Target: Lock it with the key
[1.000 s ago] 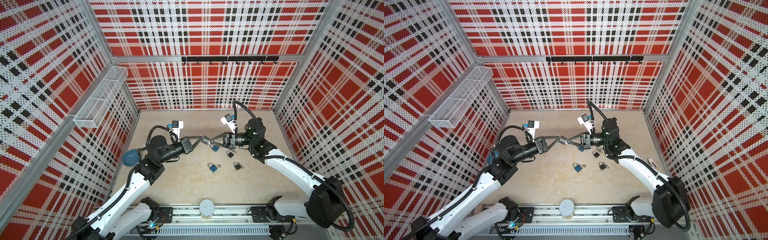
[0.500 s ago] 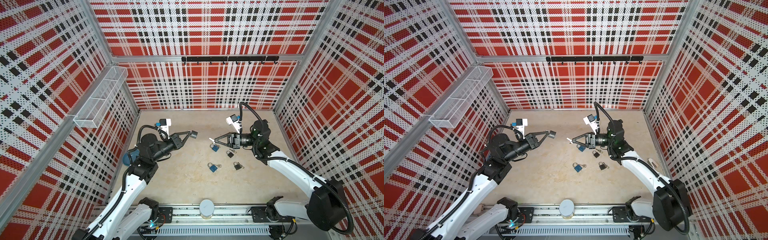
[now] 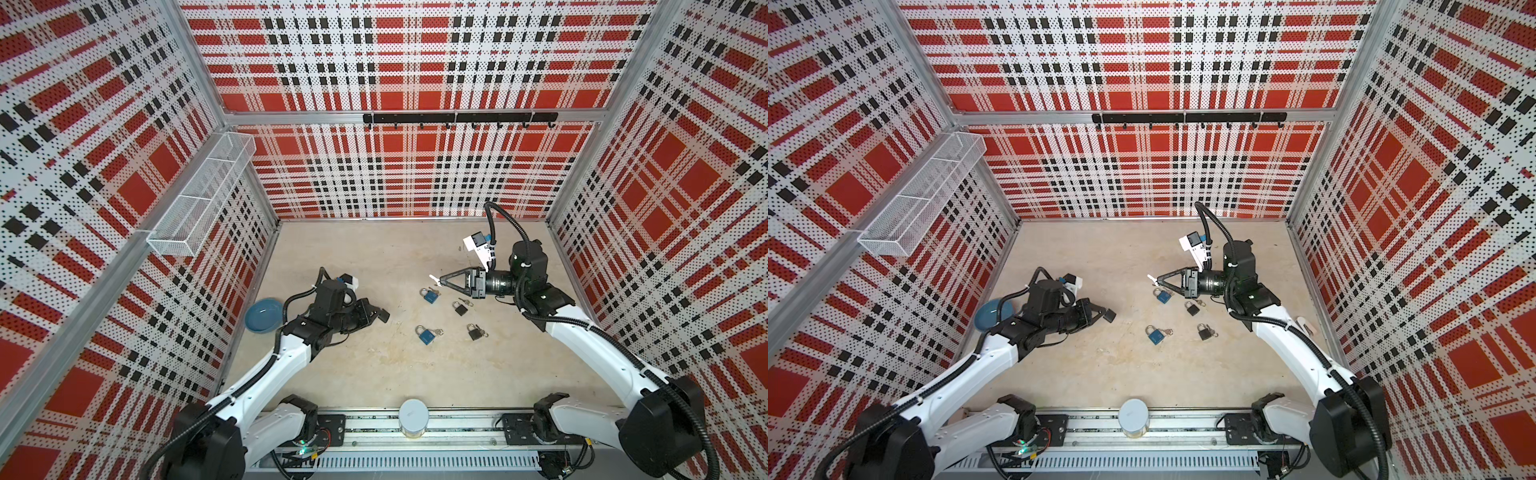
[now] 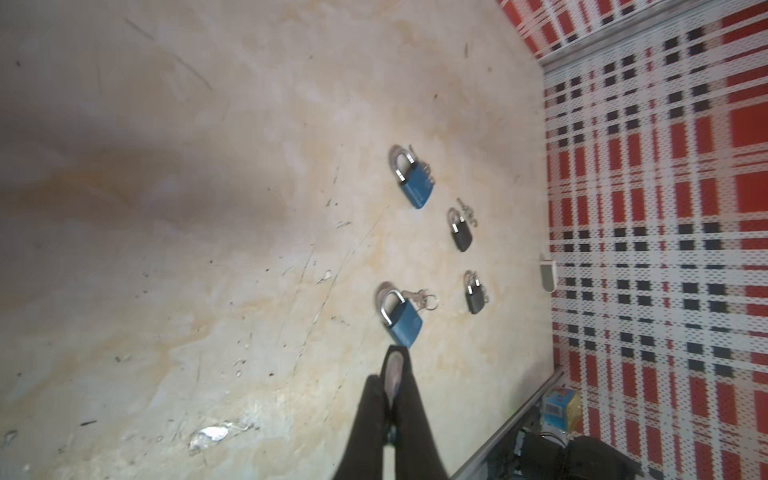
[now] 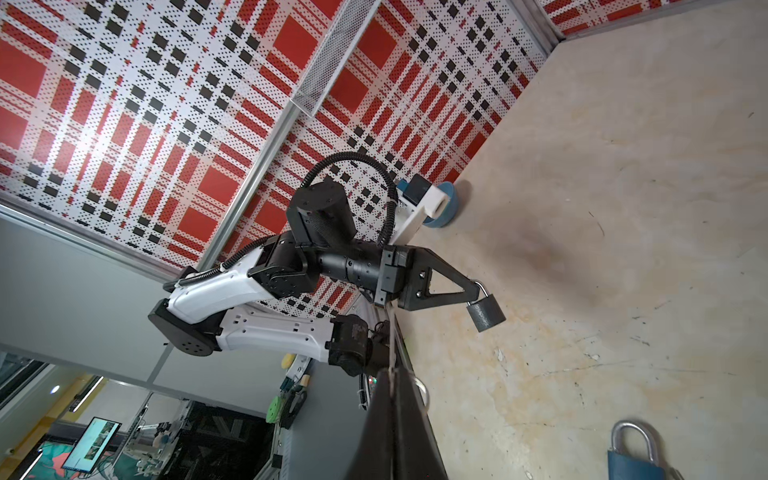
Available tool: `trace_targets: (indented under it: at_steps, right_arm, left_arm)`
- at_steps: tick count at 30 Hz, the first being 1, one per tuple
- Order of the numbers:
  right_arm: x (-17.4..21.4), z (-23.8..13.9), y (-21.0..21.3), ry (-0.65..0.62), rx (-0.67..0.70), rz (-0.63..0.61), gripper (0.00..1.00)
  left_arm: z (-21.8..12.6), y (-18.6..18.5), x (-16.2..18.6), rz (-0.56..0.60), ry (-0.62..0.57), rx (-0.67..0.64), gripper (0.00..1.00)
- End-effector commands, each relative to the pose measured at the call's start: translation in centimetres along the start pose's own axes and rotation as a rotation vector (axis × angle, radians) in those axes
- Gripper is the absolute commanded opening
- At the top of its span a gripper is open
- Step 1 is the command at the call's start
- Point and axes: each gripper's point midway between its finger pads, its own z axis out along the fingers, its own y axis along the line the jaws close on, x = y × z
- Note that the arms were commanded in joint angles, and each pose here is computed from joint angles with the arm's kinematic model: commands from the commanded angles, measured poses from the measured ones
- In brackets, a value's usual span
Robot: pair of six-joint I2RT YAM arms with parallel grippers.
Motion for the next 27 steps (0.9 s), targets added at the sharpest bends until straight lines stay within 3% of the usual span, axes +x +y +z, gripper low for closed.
trace_targets:
  at_steps: [1, 12, 27]
  right_arm:
    - [-0.6, -0.4, 0.7, -0.017, 0.022, -0.067, 0.00]
    - [-0.3, -0.7, 0.4, -0.012, 0.067, -0.050, 0.00]
    - [0.3, -0.7, -0.4, -0.014, 0.105, -0.032, 0.00]
  left_arm:
    - [1.2, -0.8, -1.5, 0.069, -0.065, 0.006, 0.00]
    - [8.7, 0.8, -1.7, 0.066, 0.034, -0.027, 0.00]
    - [11.9, 2.2, -1.3, 0.086, 0.076, -0.078, 0.00]
